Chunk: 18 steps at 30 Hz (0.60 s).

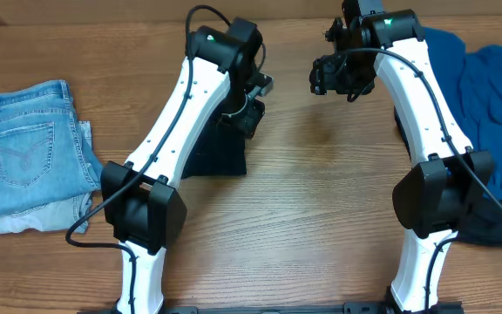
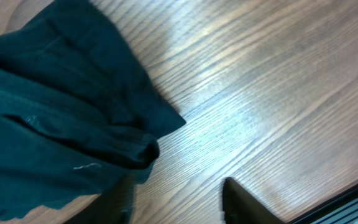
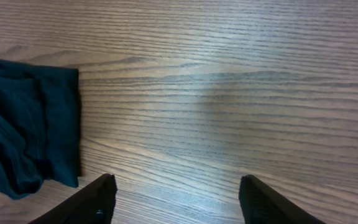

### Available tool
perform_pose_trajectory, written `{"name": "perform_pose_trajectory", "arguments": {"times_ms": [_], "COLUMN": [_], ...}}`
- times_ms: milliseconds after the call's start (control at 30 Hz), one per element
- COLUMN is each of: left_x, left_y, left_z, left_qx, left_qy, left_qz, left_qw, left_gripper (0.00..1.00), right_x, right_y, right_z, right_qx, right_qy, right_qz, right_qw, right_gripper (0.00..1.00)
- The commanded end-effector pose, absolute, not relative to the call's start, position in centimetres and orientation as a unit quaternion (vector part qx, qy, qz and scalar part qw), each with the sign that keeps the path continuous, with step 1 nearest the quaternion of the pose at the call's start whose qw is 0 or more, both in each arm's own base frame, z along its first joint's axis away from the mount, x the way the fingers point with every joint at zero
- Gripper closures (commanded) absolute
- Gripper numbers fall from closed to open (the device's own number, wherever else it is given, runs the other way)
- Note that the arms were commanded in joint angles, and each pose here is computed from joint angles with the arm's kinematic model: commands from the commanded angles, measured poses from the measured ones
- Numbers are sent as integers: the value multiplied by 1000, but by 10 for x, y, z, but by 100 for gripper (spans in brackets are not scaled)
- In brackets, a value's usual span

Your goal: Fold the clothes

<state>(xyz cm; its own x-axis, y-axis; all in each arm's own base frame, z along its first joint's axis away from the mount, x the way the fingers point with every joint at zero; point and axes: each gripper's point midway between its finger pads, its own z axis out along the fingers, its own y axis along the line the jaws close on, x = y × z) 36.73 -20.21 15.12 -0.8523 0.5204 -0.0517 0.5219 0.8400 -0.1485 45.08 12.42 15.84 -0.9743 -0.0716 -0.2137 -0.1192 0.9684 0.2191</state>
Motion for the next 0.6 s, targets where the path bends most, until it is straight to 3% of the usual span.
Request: {"name": "perform_pose_trajectory", "arguments": {"times_ms": [0, 233, 367, 567], "left_x": [376, 405, 413, 410], "left_y": [-173, -79, -11, 49], "left_z": [161, 161, 161, 161], "left_qx": [235, 83, -31, -119], "left_qy": [971, 996, 999, 992], "left_qz": [-47, -35, -36, -34], "left_qw": [18, 20, 22, 25], "left_gripper": [62, 62, 59, 46], "right_x": [446, 419, 401, 374], "right_y": [134, 183, 231, 313], "right_z": [163, 179, 176, 123], "right_qx": [-78, -149, -203, -254], "right_qy": [982, 948, 935, 933], "right_qz": [142, 274, 286, 248], "right_qw": [98, 66, 55, 60], "right_gripper": [30, 21, 21, 23]}}
